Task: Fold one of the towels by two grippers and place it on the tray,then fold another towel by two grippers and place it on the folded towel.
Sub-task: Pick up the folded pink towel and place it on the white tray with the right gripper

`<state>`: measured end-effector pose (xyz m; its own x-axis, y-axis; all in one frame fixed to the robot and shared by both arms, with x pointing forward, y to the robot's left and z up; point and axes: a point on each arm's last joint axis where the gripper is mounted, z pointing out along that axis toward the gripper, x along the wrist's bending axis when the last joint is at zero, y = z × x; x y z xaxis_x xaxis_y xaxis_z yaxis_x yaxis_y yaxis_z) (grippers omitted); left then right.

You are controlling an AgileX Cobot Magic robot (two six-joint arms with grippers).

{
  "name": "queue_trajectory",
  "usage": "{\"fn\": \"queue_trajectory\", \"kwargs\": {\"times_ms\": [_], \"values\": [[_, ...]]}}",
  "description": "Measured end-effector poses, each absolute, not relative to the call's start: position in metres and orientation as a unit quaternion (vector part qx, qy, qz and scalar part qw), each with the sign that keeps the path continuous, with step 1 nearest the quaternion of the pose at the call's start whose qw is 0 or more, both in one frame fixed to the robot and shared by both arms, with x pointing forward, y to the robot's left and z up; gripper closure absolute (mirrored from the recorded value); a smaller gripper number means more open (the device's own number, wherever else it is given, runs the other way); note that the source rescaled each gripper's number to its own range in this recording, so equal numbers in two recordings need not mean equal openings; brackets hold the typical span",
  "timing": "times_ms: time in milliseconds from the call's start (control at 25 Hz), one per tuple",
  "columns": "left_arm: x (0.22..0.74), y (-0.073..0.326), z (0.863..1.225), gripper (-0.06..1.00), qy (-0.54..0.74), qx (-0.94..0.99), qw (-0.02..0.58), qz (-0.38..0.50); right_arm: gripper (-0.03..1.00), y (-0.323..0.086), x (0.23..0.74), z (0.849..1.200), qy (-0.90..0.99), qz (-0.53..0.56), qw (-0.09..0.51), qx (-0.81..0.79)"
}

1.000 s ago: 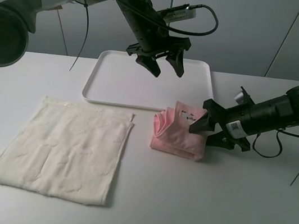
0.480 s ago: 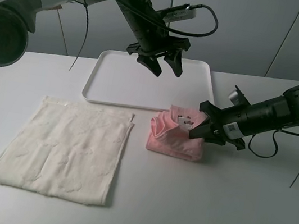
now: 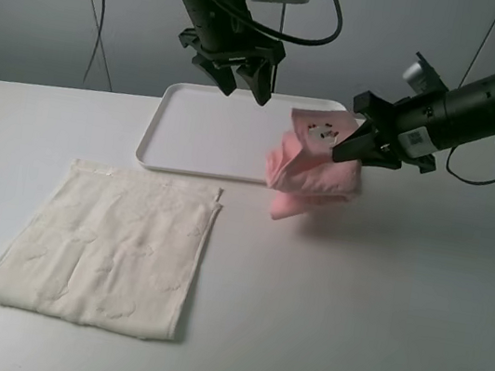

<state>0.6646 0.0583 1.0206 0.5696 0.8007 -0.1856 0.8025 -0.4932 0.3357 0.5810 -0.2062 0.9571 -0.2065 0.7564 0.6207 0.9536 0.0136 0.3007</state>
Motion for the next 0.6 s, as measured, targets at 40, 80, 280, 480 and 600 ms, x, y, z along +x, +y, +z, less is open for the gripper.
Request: {"fn": "queue_trajectory", "kwargs": {"times_ms": [40,80,280,480,600], "values": [[0.662,0.065,1.021,0.16,0.466,0.866,0.184,0.002,0.88,-0.206,0.586,0.964,-0.7,-0.34,0.137,-0.612],[0.659,0.074,1.025,0.16,0.467,0.866,0.176,0.011,0.88,-0.207,0.592,0.972,-0.701,-0.341,0.127,-0.613],[0.643,0.122,1.039,0.16,0.49,0.858,0.152,0.013,0.88,-0.205,0.616,1.001,-0.703,-0.351,0.116,-0.608],[0.618,0.164,1.042,0.16,0.506,0.85,0.144,0.0,0.88,-0.19,0.648,1.003,-0.689,-0.359,0.167,-0.607],[0.603,0.183,1.035,0.16,0.521,0.842,0.139,-0.001,0.88,-0.171,0.668,1.001,-0.678,-0.374,0.195,-0.601]]}}
